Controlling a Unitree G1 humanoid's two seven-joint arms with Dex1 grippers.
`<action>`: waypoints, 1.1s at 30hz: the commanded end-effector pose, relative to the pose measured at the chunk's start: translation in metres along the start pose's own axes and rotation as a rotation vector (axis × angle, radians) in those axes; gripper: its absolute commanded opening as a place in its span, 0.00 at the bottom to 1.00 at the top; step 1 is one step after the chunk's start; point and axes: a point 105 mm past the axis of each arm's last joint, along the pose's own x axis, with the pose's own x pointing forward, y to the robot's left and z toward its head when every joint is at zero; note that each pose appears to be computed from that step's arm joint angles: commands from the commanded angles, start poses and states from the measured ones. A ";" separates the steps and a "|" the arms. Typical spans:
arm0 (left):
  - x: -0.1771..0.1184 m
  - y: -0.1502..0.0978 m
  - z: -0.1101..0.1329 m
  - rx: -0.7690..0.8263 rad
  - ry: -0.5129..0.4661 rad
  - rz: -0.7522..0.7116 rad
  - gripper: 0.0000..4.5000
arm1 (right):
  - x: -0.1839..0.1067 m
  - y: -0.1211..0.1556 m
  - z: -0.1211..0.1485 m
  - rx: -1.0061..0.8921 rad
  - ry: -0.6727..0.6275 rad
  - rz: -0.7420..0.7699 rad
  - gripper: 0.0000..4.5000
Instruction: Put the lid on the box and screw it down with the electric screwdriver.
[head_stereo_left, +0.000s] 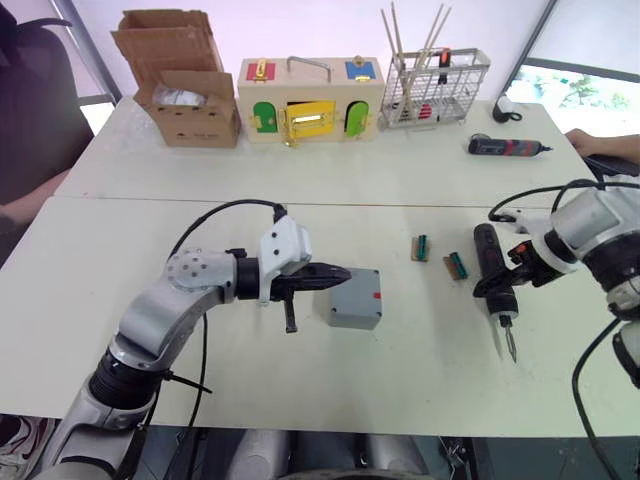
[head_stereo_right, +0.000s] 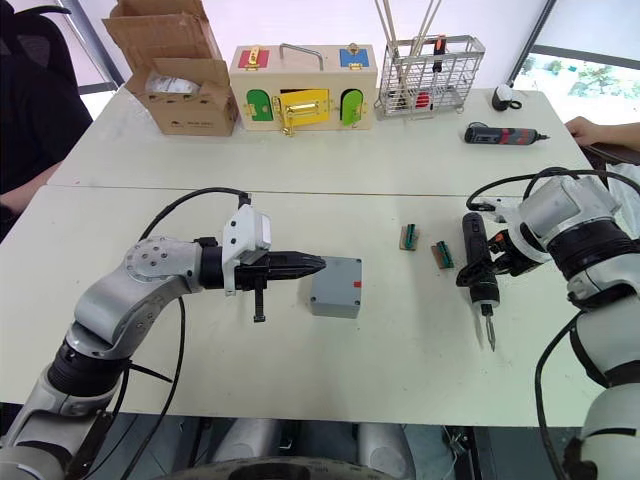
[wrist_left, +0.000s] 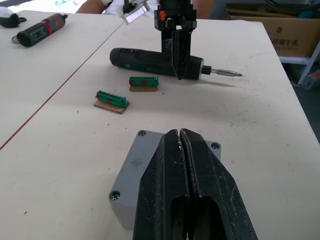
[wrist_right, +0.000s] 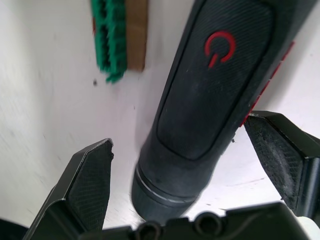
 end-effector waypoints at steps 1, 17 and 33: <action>0.000 -0.001 0.004 0.030 -0.014 -0.005 0.00 | 0.020 -0.001 -0.024 -0.015 0.095 -0.052 1.00; 0.006 0.000 0.000 0.022 0.000 -0.019 0.00 | 0.027 -0.005 -0.063 -0.137 0.072 -0.132 0.45; 0.003 -0.001 0.000 0.017 0.003 -0.017 0.00 | 0.029 -0.022 -0.032 -0.091 0.016 -0.100 0.81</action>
